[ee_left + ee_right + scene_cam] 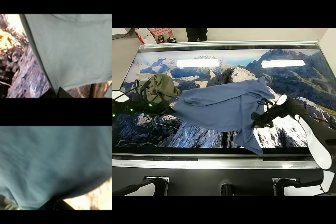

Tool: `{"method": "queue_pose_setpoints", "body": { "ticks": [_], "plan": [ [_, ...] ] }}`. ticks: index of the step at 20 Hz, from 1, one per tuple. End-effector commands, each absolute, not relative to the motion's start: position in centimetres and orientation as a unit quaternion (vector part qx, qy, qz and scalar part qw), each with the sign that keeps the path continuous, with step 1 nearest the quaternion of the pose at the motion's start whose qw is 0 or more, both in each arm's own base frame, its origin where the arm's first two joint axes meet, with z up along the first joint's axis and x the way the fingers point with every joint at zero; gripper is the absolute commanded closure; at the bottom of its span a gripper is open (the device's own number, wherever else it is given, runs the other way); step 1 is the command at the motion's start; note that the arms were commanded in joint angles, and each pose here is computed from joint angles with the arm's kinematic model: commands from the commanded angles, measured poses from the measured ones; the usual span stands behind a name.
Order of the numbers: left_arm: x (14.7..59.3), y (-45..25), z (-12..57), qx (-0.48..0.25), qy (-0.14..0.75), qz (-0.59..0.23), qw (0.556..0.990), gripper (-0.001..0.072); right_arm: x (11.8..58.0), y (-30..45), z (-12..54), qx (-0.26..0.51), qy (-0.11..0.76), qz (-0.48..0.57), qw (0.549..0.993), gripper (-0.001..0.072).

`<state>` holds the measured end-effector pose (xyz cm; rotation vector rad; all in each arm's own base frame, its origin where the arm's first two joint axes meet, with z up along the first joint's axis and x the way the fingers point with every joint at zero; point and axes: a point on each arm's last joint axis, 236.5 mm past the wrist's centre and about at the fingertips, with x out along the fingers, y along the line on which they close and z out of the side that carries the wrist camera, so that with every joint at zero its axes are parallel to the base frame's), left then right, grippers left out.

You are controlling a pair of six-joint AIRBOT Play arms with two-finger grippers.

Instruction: Fold the shirts.

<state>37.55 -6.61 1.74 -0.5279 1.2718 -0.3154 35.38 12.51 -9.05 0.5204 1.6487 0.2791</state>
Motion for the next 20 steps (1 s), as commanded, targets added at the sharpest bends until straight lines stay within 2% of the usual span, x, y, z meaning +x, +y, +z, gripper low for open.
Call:
{"method": "queue_pose_setpoints", "body": {
  "ticks": [1,3,5,6,7,9,11,14,17,20],
  "plan": [
    [38.6,-5.4,5.2,-0.229,0.55,-0.149,0.789,0.0672,39.6,11.9,-1.0,0.209,0.64,0.16,0.722,0.0679],
    [40.6,-3.6,12.9,-0.207,0.465,-0.143,0.849,0.0672,44.2,8.8,10.9,0.189,0.491,0.157,0.836,0.0679],
    [40.8,-1.9,24.1,-0.175,0.345,-0.132,0.913,0.0672,45.6,4.2,26.3,0.151,0.29,0.117,0.938,0.0678],
    [39.8,-1.3,30.9,-0.157,0.268,-0.122,0.943,0.0672,43.9,1.8,35.0,0.119,0.174,0.085,0.974,0.0678],
    [37.9,-1.0,37.1,-0.138,0.193,-0.113,0.965,0.0672,40.8,0.0,42.2,0.087,0.076,0.054,0.992,0.0678],
    [32.4,-1.3,47.6,-0.099,0.052,-0.095,0.989,0.0672,33.1,-2.0,51.7,0.022,-0.052,-0.005,0.998,0.0679],
    [27.6,-2.1,52.7,-0.099,-0.027,-0.083,0.991,0.0672,27.1,-2.8,55.2,0.016,-0.105,-0.043,0.993,0.0679],
    [24.2,-3.3,54.5,-0.093,-0.062,-0.084,0.99,0.0672,23.4,-2.6,56.0,0.021,-0.12,-0.051,0.991,0.0679],
    [24.0,-3.3,54.6,-0.092,-0.064,-0.084,0.99,0.0672,23.1,-2.5,55.3,0.028,-0.104,-0.051,0.993,0.0678],
    [26.8,-2.3,53.3,-0.1,-0.037,-0.082,0.991,0.0672,25.1,-3.1,52.2,0.049,-0.04,-0.057,0.996,0.0678]
  ]
}}
